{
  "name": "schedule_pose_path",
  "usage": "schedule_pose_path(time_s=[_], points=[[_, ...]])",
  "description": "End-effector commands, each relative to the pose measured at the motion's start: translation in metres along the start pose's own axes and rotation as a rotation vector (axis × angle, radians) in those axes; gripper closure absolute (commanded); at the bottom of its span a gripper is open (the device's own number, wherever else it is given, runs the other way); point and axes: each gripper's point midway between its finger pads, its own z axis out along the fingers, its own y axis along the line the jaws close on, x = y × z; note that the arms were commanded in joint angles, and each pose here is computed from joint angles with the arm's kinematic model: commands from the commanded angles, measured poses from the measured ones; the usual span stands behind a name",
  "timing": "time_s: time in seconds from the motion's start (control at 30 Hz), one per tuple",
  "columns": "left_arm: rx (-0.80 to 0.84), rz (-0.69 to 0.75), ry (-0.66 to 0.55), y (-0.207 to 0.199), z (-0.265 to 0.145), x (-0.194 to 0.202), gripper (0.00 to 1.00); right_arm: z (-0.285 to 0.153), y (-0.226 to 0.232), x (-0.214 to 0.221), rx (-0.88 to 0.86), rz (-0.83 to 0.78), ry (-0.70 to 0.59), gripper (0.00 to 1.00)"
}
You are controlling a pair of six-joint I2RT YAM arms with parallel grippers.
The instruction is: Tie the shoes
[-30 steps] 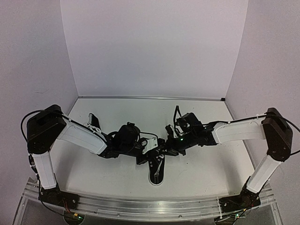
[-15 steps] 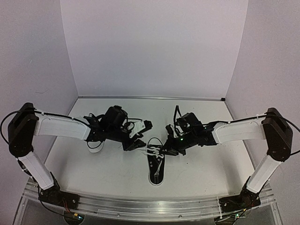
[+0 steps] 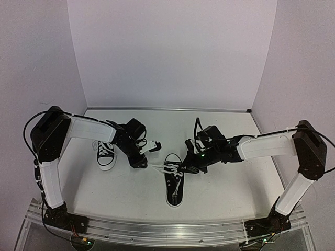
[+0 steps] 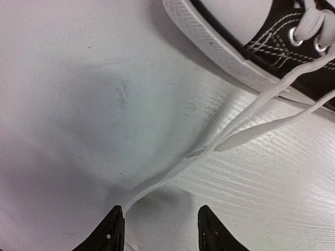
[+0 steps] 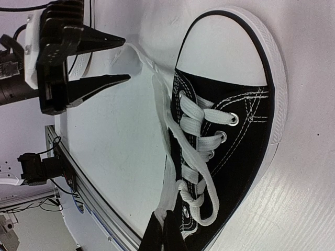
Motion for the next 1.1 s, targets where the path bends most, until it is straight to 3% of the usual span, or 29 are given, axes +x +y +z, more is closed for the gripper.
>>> schedule_pose_path(time_s=[0.0, 0.17, 0.27, 0.37, 0.5, 0.7, 0.9, 1.07], points=[[-0.033, 0.023, 0.009, 0.02, 0.002, -0.009, 0.53, -0.001, 0.013, -0.013, -0.026, -0.026, -0.03, 1.0], [-0.042, 0.019, 0.047, 0.024, 0.014, 0.002, 0.56, 0.0, 0.012, -0.013, -0.024, -0.024, -0.026, 1.0], [-0.035, 0.013, 0.047, 0.023, 0.014, 0.004, 0.66, 0.001, 0.011, -0.013, -0.022, -0.025, -0.027, 1.0], [-0.037, -0.013, 0.013, 0.022, 0.002, -0.004, 0.86, 0.002, 0.011, -0.015, -0.017, -0.025, -0.029, 1.0], [-0.053, -0.031, -0.135, 0.012, -0.042, -0.032, 0.99, 0.003, 0.011, -0.017, -0.013, -0.024, -0.034, 1.0], [-0.118, -0.035, -0.285, -0.01, -0.108, -0.059, 1.0, 0.004, 0.011, -0.021, -0.008, -0.029, -0.044, 1.0], [-0.087, -0.018, -0.222, -0.059, -0.12, -0.052, 1.0, 0.004, 0.012, -0.025, 0.001, -0.031, -0.058, 1.0], [0.047, 0.083, -0.239, -0.124, -0.134, -0.046, 1.0, 0.003, 0.011, -0.026, 0.013, -0.031, -0.063, 1.0]])
